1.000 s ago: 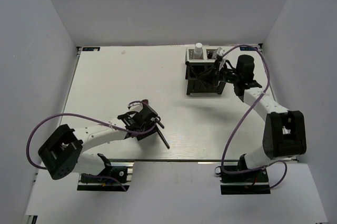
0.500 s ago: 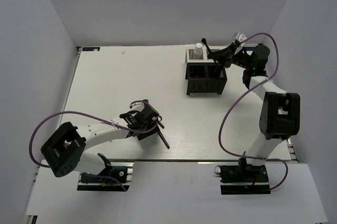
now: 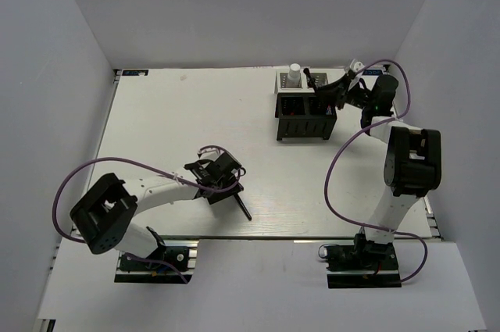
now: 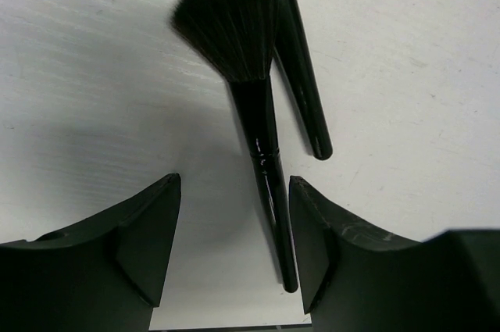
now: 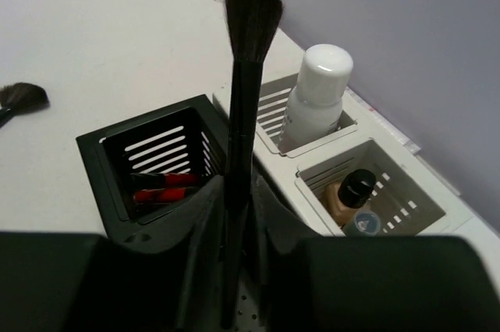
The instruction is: Organize the makeup
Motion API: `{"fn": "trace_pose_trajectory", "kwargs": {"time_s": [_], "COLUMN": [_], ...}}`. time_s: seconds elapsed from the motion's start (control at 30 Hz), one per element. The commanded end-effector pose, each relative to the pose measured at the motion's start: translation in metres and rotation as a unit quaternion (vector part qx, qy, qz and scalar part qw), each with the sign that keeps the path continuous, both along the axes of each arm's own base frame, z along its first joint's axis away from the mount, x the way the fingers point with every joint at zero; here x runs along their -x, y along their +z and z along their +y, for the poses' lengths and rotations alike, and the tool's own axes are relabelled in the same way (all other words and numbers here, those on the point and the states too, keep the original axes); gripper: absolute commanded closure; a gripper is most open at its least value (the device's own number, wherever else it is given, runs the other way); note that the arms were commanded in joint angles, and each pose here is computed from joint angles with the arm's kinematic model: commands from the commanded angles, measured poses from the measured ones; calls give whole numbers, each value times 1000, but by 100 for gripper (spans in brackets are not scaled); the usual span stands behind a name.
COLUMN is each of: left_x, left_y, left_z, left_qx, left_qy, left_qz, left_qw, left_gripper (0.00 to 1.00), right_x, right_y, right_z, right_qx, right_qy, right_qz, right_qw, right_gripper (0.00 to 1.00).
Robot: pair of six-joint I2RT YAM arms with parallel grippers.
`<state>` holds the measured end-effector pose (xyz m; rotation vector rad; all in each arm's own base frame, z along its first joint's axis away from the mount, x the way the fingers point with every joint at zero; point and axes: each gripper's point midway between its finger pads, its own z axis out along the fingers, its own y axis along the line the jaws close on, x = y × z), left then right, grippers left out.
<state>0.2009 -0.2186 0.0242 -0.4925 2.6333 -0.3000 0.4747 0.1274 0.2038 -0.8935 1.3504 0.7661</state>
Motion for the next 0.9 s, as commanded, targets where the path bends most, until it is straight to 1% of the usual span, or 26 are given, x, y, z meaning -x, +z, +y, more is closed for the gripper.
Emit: {"fn": "trace_pose_trajectory", "kwargs": {"time_s": [0.0, 0.03, 0.13, 0.27, 0.3, 0.4, 0.43, 0.5, 0.63, 0.67, 0.87], "left_x": [-12, -12, -15, -16, -14, -14, -14, -14, -17, -15, -15], "left_y": [15, 15, 15, 13, 12, 11, 10, 8, 4, -3, -16], "left_z": [-11, -10, -12, -11, -9, -4, -3, -1, -2, 0, 3], "left_qx": [11, 8, 7, -4, -11, -27, -30, -39, -54, -68, -100], "left_qy": [-3, -2, -3, -2, -1, 3, 6, 9, 9, 7, 7], "left_qz": [-15, -15, -18, -13, -8, -3, -2, 1, 10, 21, 52], "left_qw": [1000, 1000, 1000, 1000, 1000, 1000, 1000, 999, 998, 997, 994], "left_gripper": [33, 32, 32, 33, 33, 33, 34, 36, 40, 41, 43], "right_x": [6, 8, 11, 10, 9, 11, 13, 19, 36, 41, 63], "right_y": [5, 5, 3, 11, 14, 33, 44, 53, 70, 73, 79], "right_z": [-2, -1, -4, -8, -11, -16, -17, -19, -19, -19, -17], "right_qx": [10, 10, 11, 8, 5, -8, -8, -24, -32, -35, -42], "right_qy": [15, 17, 15, 3, 0, -5, -6, -7, -1, -1, 7], "right_qz": [-36, -35, -33, -35, -37, -42, -59, -44, -52, -52, -52], "right_qw": [999, 999, 999, 999, 999, 999, 998, 999, 998, 998, 998], "right_gripper": [69, 62, 51, 50, 52, 54, 55, 56, 56, 56, 56]}}
